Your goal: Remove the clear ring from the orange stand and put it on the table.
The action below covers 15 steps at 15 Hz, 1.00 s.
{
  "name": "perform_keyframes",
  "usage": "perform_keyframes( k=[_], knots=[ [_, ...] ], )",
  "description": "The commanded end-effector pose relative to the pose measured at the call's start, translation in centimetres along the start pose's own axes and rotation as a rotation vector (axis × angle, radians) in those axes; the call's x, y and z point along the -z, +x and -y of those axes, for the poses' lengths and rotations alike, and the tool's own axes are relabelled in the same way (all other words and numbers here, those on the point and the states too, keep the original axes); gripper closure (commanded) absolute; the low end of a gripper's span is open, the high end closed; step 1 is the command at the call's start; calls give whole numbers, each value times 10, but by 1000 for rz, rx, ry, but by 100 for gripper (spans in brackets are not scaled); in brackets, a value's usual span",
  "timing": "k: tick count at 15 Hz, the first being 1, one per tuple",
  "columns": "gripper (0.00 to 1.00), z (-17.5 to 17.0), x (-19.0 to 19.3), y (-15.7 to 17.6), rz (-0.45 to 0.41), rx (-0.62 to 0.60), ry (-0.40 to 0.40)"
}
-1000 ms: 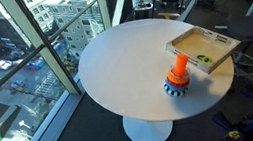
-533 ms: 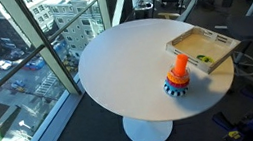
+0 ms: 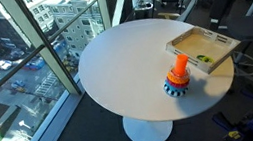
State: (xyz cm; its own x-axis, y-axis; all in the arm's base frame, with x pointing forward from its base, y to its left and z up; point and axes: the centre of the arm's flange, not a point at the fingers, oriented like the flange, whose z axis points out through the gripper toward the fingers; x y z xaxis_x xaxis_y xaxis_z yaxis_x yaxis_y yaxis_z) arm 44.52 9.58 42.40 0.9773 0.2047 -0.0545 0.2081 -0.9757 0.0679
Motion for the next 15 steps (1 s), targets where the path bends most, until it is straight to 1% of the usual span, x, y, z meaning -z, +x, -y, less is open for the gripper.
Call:
perform_keyframes(
  k=[1, 4, 8, 9, 10, 15],
  knots=[
    [0, 13, -20, -10, -55, 9, 16],
    [0, 20, -36, -15, -76, 7, 42],
    [0, 23, -54, -16, -77, -20, 114],
    [0, 24, -56, -16, -71, -24, 111],
    [0, 24, -51, -14, -61, -20, 90],
    [0, 24, -56, -15, -56, -23, 93]
  ],
)
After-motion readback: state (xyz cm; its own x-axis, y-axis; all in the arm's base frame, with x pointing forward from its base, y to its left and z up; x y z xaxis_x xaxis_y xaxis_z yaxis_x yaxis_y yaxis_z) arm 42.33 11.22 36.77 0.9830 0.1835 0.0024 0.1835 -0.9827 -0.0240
